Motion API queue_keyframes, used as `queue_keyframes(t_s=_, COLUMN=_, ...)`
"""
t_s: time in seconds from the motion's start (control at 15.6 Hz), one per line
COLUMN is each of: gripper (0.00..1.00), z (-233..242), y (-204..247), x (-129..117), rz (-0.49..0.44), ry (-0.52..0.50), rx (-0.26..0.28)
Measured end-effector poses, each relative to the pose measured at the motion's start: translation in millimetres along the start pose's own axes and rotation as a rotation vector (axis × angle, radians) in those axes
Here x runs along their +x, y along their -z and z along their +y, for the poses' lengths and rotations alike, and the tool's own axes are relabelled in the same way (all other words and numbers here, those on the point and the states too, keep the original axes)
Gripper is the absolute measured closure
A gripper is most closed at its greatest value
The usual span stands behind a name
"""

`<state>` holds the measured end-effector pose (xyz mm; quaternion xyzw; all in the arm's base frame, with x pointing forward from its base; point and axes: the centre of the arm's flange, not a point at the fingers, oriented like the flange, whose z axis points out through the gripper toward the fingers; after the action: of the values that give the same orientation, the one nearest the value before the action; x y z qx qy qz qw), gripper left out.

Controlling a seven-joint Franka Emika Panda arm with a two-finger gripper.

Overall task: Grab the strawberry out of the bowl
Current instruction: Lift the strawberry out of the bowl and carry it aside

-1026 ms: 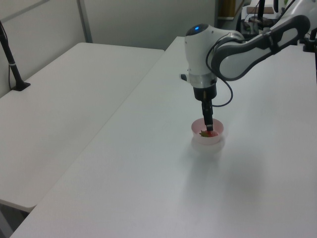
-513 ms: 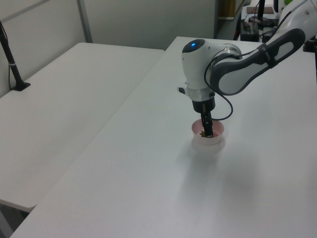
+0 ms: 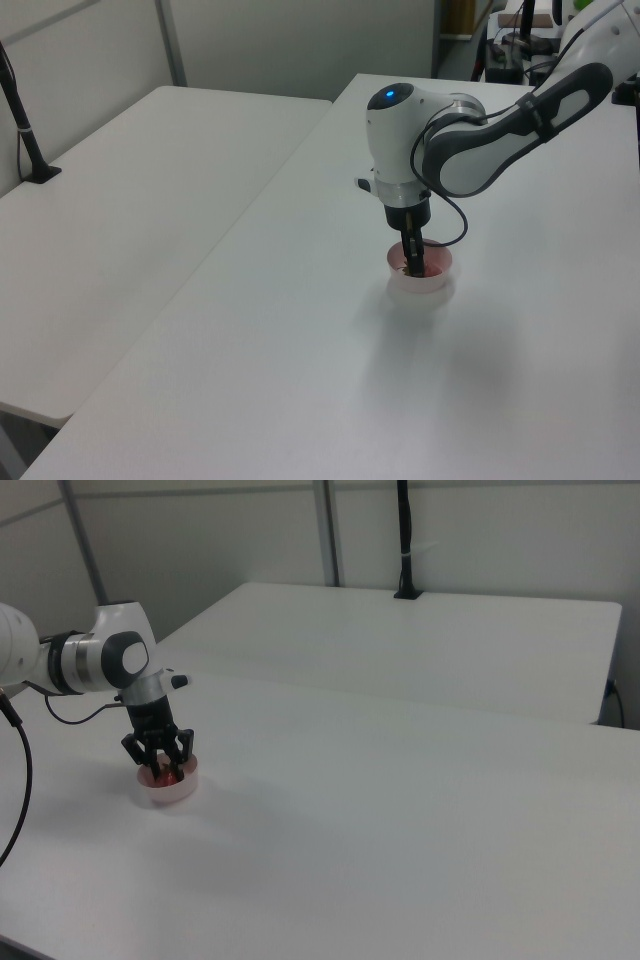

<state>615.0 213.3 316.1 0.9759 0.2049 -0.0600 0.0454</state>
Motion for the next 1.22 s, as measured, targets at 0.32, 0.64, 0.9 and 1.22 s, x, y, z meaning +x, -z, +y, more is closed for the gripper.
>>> queue_keyframes(t_s=0.32, gripper=0.59, z=4.2, y=17.6, x=0.8, rz=0.031, ry=-0.006, rx=-0.001)
queue_keyframes(t_s=0.64, gripper=0.59, z=21.8, y=74.6, x=-2.6, rz=0.118, ry=-0.042, rx=0.013)
queue_keyframes(t_s=0.9, gripper=0.59, z=92.1, y=141.7, x=-28.5, rz=0.15, ry=-0.136, rx=0.028)
queue_keyframes(t_s=1.22, gripper=0.59, z=250.3, y=106.9, x=-77.1, rz=0.111, ry=-0.191, rx=0.024)
